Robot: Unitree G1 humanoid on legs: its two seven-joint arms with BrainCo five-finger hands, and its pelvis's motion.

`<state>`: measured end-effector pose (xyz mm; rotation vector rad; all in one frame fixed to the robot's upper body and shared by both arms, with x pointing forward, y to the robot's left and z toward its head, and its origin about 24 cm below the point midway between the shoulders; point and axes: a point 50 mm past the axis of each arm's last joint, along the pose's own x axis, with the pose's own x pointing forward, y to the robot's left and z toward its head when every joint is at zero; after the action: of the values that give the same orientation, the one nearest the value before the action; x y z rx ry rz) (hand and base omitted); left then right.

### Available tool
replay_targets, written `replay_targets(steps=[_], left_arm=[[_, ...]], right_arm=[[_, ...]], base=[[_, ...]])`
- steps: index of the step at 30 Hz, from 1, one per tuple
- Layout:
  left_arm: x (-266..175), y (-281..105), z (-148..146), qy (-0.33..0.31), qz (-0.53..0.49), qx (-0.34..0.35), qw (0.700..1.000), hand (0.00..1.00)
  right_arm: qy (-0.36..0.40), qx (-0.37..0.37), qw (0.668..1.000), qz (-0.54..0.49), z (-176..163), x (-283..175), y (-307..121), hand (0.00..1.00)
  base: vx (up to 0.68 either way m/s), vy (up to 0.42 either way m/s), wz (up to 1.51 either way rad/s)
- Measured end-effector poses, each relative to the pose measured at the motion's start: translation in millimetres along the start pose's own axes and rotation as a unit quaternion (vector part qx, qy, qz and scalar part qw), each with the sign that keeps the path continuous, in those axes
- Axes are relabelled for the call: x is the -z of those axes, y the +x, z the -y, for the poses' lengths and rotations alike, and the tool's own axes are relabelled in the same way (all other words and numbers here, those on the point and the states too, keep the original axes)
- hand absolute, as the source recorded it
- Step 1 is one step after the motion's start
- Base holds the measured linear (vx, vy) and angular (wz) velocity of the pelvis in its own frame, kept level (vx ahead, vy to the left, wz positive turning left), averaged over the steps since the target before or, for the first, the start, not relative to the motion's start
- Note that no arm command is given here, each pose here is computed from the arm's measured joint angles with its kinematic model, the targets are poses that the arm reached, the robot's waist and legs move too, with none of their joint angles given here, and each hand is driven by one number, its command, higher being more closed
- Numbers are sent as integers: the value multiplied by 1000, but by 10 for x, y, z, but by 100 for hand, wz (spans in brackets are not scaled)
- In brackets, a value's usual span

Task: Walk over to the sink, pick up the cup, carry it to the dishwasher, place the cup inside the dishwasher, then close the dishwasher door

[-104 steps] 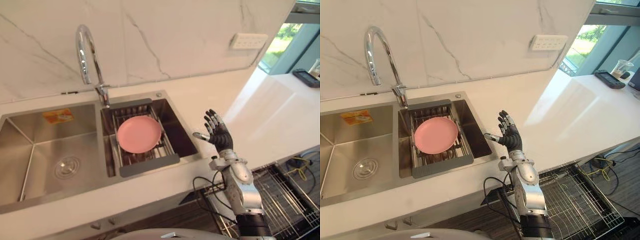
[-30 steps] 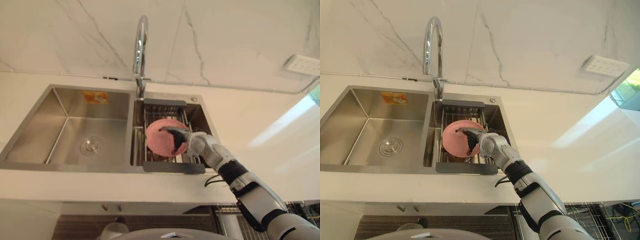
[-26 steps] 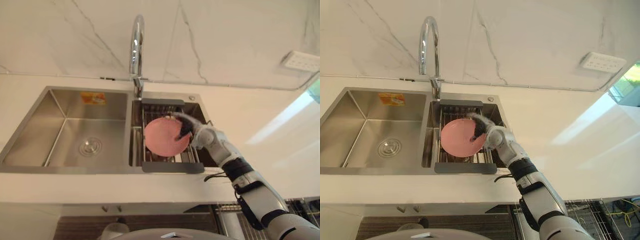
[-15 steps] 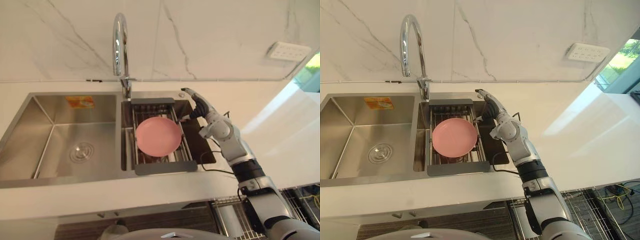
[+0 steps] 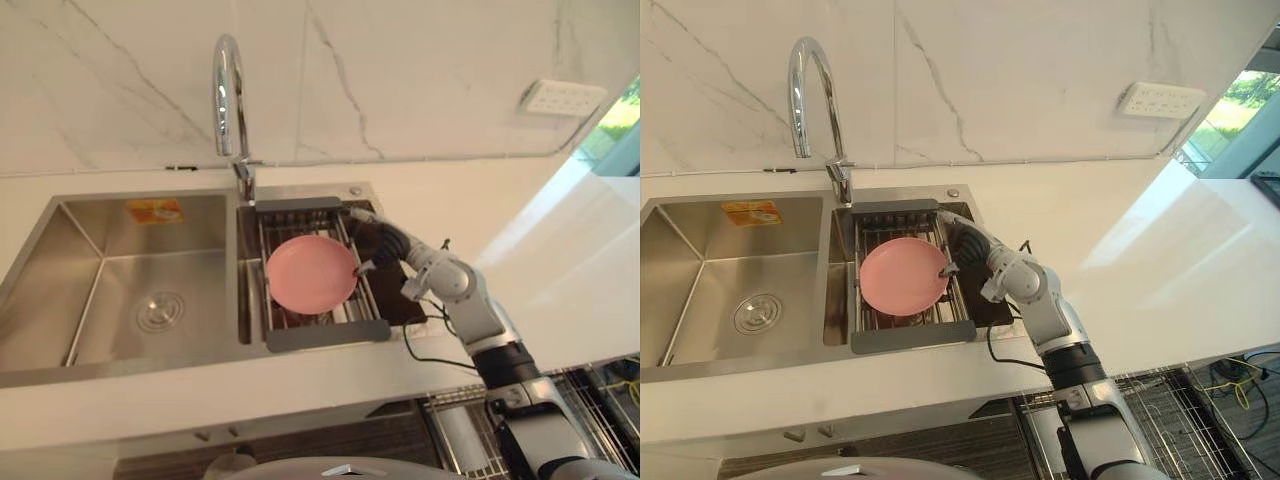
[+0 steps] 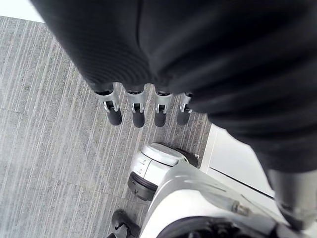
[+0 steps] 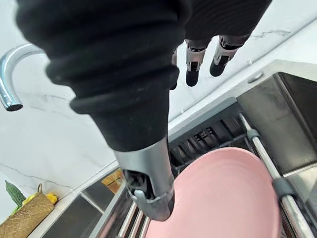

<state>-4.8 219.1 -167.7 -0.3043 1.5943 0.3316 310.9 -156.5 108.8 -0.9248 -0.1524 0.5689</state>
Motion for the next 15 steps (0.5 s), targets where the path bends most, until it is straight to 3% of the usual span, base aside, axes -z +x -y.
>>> replay_targets(steps=[15], left_arm=[[41,-1,-34,-6,0,-3,1000,0]], right_arm=[[15,-43,999,-22,-356,165,-164,0]], base=[[4,0,1]])
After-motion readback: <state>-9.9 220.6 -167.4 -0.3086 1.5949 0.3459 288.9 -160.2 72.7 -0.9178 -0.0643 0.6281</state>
